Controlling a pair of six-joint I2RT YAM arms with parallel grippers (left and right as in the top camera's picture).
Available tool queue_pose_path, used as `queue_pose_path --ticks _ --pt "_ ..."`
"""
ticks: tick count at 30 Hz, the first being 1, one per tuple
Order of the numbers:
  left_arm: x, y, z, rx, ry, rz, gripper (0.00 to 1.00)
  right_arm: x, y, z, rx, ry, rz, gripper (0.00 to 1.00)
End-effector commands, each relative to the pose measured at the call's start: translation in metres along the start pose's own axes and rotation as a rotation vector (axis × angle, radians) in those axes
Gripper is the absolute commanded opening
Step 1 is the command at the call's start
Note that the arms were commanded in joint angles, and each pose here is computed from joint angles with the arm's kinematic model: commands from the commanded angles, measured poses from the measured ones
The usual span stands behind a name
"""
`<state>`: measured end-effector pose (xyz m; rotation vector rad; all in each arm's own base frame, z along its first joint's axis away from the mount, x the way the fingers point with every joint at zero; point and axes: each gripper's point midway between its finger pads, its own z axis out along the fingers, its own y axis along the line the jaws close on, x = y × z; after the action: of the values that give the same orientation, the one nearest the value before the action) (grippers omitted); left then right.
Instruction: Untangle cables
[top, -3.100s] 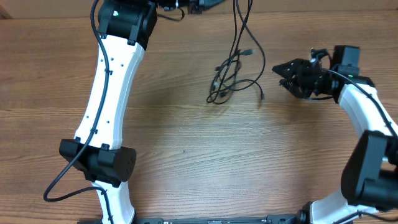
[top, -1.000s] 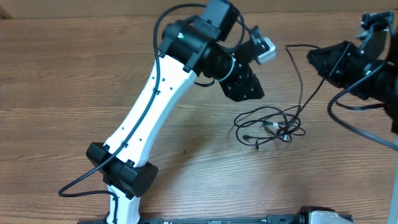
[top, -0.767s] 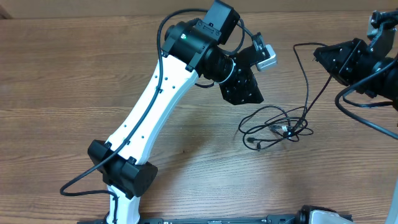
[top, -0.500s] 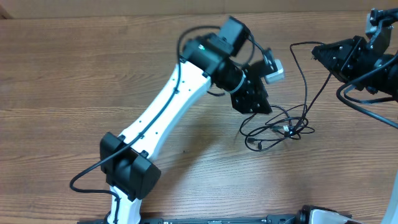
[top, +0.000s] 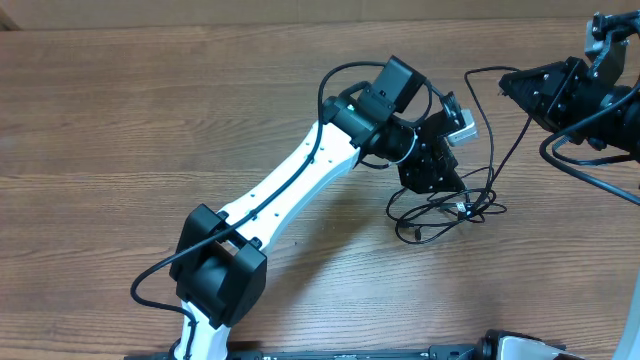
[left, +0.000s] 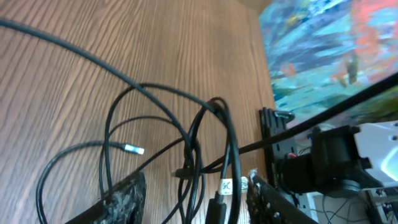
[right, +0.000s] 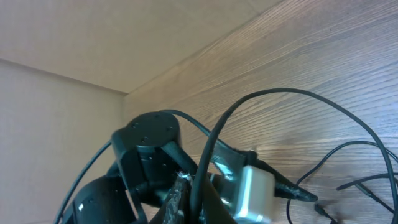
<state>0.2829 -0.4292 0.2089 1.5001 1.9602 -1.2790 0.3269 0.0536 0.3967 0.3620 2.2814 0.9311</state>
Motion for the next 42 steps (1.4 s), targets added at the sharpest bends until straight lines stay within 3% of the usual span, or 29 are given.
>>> queue_pose_path --ticks 1,15,21,22,23,25,26,35,42 --pt "0.014 0.004 0.016 -0.057 0.054 -0.056 0.51 -0.003 0.007 -0.006 -0.02 -0.017 -0.021 0.04" --pt "0.028 0.009 0.035 -0.139 0.121 -0.096 0.39 0.0 0.005 -0.006 -0.015 -0.007 -0.012 0.04" --pt "0.04 0.017 0.046 -0.124 0.144 -0.147 0.39 0.0 0.005 -0.005 -0.015 -0.007 -0.012 0.04" --pt "0.042 0.018 0.048 -0.123 0.148 -0.15 0.37 0.0 0.005 -0.005 -0.015 -0.007 -0.012 0.04" --pt "0.044 0.02 0.05 -0.123 0.153 -0.155 0.29 0.0 0.005 -0.005 -0.014 -0.006 -0.012 0.04" --pt "0.046 0.022 0.051 -0.124 0.157 -0.162 0.04 0.0 0.005 -0.006 -0.014 -0.007 -0.011 0.04" --pt "0.046 0.025 0.049 -0.128 0.152 -0.169 0.04 0.0 0.005 -0.006 -0.013 -0.007 -0.011 0.04" --pt "0.014 0.059 -0.017 -0.221 0.012 -0.367 0.04 -0.005 -0.013 -0.006 0.083 -0.037 0.012 0.04" --pt "-0.002 0.068 -0.086 -0.328 -0.083 -0.405 0.04 -0.014 -0.034 -0.012 0.171 -0.087 0.054 0.04"
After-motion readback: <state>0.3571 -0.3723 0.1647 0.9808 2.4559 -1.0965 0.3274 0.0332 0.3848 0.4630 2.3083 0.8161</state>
